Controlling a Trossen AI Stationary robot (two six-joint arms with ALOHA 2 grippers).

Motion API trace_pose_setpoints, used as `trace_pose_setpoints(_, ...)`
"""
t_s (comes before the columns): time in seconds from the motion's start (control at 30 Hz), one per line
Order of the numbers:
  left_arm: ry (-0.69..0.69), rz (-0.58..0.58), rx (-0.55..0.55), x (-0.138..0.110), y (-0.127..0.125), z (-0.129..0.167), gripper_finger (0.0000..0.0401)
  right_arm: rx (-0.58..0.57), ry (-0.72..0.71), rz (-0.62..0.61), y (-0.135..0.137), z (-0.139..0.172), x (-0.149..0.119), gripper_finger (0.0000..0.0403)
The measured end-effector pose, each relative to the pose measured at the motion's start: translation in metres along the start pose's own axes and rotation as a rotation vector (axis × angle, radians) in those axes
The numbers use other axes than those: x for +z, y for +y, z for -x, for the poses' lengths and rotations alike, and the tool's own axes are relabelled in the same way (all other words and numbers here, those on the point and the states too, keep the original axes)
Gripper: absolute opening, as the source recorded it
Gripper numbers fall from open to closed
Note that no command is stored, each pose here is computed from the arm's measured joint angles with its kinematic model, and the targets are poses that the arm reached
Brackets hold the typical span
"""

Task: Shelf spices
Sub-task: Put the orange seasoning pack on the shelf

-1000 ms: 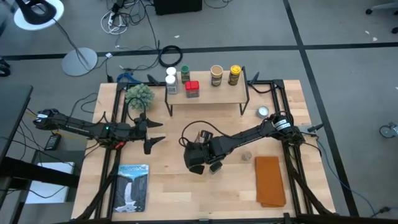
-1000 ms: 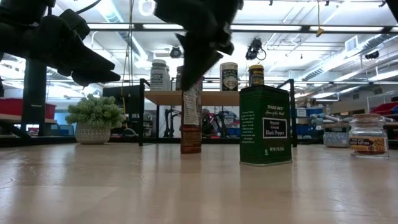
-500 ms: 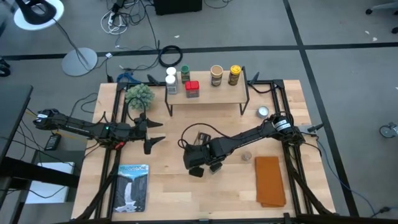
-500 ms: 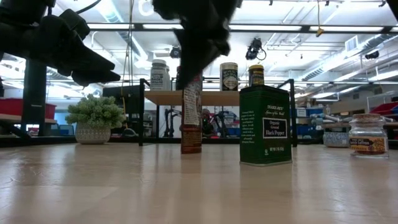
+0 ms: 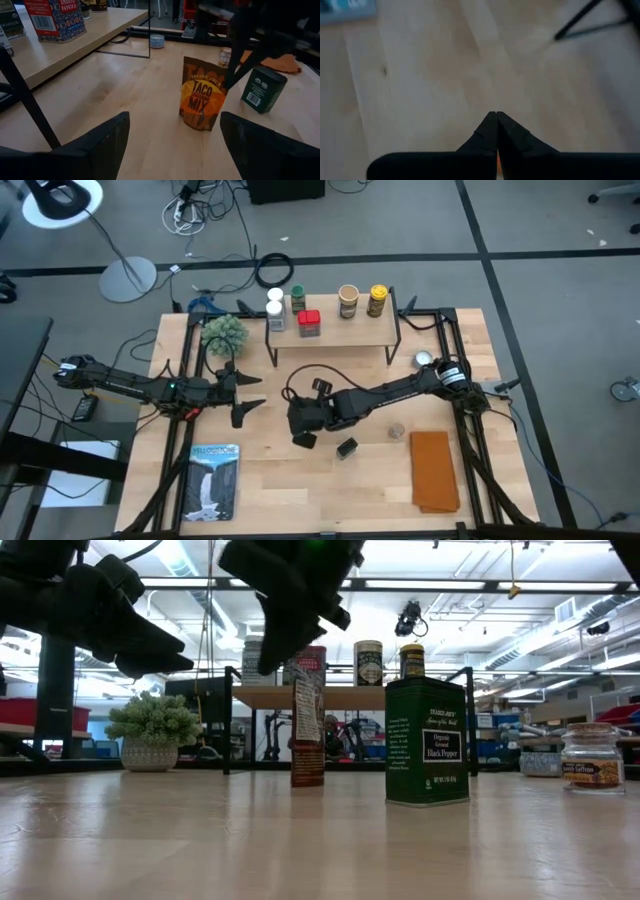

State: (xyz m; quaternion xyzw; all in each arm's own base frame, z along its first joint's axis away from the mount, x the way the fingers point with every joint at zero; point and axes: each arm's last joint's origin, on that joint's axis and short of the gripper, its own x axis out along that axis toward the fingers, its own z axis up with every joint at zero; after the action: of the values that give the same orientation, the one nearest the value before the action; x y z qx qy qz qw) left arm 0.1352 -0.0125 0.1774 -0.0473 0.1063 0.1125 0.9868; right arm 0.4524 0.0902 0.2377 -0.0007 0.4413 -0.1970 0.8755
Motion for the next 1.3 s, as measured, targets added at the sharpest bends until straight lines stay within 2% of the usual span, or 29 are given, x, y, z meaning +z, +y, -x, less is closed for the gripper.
trace_pose_setpoints(0.2, 0.0, 0.0, 0.0, 0.0, 0.0, 0.0, 0.0317, -0.002, 0.189, 0.003, -0.007, 0.001, -0.016, 0.0)
trace_pose_setpoints(0.43, 0.0, 0.0, 0.0, 0.0, 0.0, 0.0, 0.0317, -0.018, 0.304, 0.063, 0.003, 0.012, -0.034, 0.0)
trace_pose_setpoints(0.5, 0.0, 0.0, 0.0, 0.0, 0.0, 0.0, 0.0317, -0.064, 0.321, 0.069, 0.002, 0.015, -0.038, 0.0)
trace_pose_setpoints(0.7, 0.0, 0.0, 0.0, 0.0, 0.0, 0.0, 0.0317, -0.298, 0.281, 0.093, -0.006, 0.02, -0.044, 0.0)
trace_pose_setpoints(0.97, 0.001, 0.0, 0.0, 0.0, 0.0, 0.0, 0.0317, -0.335, 0.34, 0.114, -0.006, 0.027, -0.052, 0.0)
trace_pose_setpoints(1.07, 0.004, -0.002, 0.001, 0.0, 0.0, 0.0, 0.0317, -0.386, 0.36, 0.125, -0.005, 0.043, -0.059, 0.0)
trace_pose_setpoints(1.17, 0.004, -0.002, 0.001, 0.0, 0.0, 0.0, 0.0317, -0.445, 0.329, 0.094, -0.007, 0.075, -0.064, 0.0)
trace_pose_setpoints(1.3, 0.003, -0.001, 0.0, 0.0, 0.0, 0.0, 0.0317, -0.393, 0.2, 0.029, -0.01, 0.118, -0.071, 0.0)
